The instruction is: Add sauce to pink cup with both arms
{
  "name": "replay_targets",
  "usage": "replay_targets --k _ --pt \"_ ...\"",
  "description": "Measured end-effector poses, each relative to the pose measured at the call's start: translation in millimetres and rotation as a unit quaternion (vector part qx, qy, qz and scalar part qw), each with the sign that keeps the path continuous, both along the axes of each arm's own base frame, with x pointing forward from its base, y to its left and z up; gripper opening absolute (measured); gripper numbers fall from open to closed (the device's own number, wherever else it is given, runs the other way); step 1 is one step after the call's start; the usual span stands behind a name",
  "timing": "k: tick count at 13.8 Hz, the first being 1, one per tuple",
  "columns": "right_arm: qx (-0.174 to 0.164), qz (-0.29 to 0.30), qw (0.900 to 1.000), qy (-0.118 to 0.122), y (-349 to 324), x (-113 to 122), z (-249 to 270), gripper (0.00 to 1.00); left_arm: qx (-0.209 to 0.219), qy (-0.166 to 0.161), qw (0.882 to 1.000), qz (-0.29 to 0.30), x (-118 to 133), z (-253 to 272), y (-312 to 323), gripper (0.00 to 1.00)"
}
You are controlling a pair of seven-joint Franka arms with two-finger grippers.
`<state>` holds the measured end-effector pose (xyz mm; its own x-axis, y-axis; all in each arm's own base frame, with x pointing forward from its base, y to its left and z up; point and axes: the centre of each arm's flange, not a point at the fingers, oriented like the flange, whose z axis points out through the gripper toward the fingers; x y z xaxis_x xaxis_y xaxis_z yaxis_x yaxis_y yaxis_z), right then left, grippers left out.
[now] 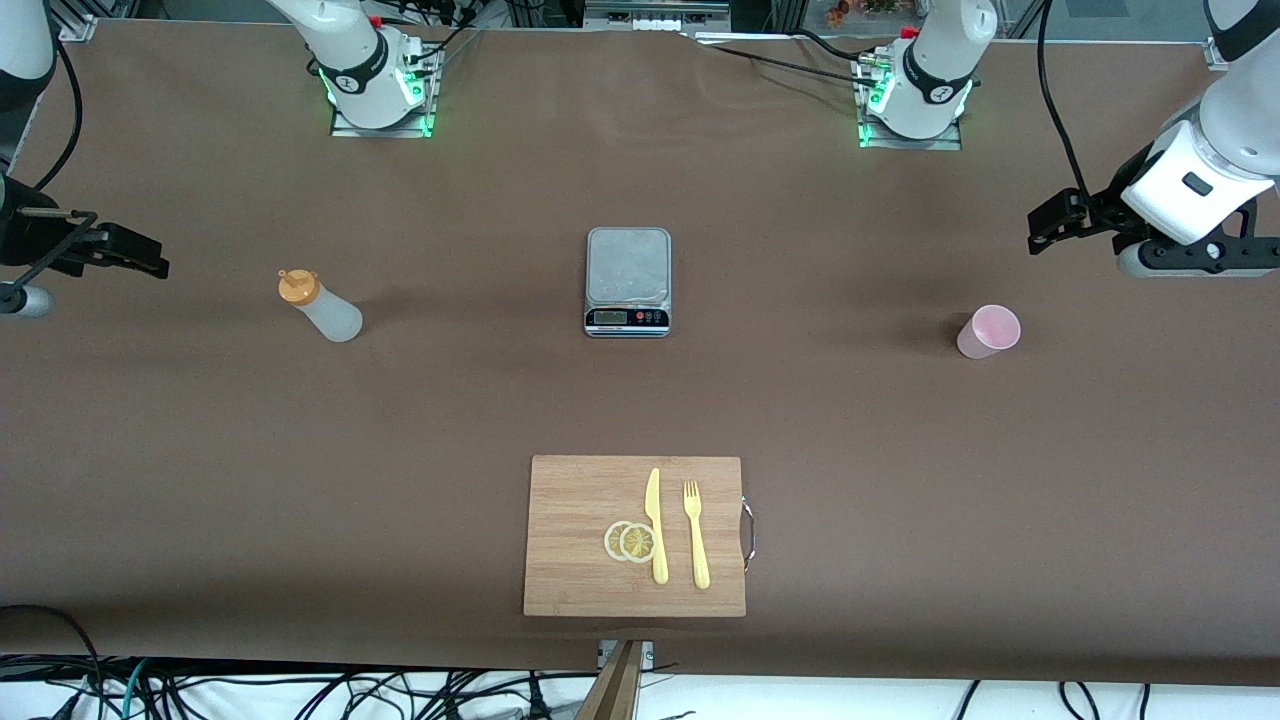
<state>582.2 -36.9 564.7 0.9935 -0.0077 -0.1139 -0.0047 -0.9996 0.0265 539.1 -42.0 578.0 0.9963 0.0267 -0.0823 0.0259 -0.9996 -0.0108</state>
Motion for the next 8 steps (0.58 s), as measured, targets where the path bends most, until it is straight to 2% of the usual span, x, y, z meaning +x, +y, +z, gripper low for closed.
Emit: replay_targets --k 8 --pt "0.0 -0.001 1.0 0.0 -0.9 0.1 -0.4 1.0 0.0 0.001 1.0 -0.007 0.7 0.7 -6.8 1.0"
